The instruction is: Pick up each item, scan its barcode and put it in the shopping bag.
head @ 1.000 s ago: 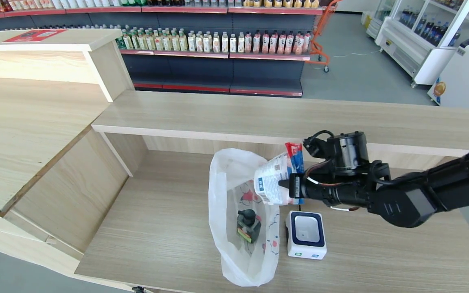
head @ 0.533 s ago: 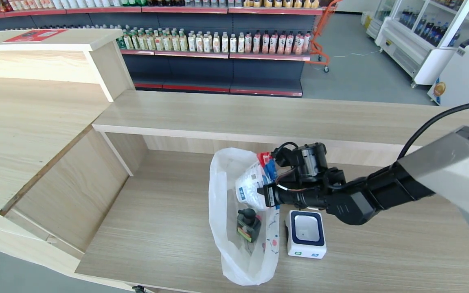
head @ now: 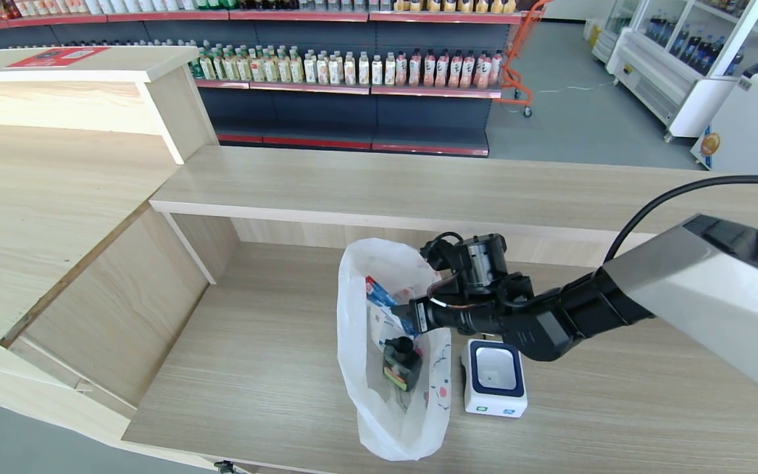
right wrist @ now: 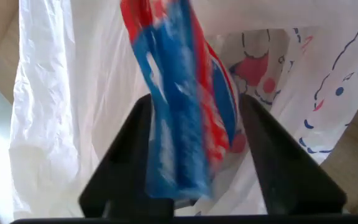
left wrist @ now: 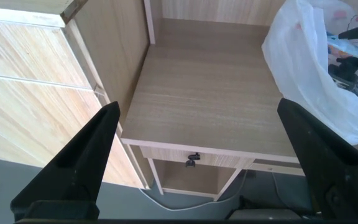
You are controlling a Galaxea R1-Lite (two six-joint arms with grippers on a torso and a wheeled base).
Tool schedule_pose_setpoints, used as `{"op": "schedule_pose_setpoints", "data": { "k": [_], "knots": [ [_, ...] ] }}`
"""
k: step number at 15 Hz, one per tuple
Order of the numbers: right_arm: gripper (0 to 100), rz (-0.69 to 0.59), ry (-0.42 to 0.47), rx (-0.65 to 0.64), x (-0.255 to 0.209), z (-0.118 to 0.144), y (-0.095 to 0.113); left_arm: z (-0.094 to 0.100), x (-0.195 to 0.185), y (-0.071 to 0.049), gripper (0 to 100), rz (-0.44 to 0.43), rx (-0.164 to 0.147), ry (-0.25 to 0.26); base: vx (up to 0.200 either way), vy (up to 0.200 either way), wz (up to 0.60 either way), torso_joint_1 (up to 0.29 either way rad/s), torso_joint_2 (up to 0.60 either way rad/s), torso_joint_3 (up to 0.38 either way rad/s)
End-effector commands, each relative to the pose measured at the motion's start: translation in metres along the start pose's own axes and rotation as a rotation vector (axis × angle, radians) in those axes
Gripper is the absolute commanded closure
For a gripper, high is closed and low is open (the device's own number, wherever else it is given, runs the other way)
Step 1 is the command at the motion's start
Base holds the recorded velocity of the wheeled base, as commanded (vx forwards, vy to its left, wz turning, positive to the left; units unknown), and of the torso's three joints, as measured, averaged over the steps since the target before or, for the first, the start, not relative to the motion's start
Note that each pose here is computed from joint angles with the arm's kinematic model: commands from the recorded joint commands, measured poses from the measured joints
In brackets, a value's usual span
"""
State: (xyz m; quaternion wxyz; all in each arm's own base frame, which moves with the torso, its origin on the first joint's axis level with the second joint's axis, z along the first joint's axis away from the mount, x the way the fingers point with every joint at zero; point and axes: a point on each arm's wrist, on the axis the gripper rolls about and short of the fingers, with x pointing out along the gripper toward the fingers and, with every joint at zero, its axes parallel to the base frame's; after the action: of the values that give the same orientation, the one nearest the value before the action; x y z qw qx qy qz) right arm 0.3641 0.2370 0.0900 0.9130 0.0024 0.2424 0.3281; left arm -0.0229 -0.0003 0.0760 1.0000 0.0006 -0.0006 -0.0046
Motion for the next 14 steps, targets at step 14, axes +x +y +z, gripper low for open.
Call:
{"op": "schedule_pose_setpoints", "data": {
  "k": [14],
  "knots": [
    [0,-0.31,-0.251,0.106,-0.321,-0.038,-0.007,0.0,0.0,0.0,0,0.0,-0.001,0.0,0.0,0.0,0.0,0.0,0.0,0.0]
  ]
}}
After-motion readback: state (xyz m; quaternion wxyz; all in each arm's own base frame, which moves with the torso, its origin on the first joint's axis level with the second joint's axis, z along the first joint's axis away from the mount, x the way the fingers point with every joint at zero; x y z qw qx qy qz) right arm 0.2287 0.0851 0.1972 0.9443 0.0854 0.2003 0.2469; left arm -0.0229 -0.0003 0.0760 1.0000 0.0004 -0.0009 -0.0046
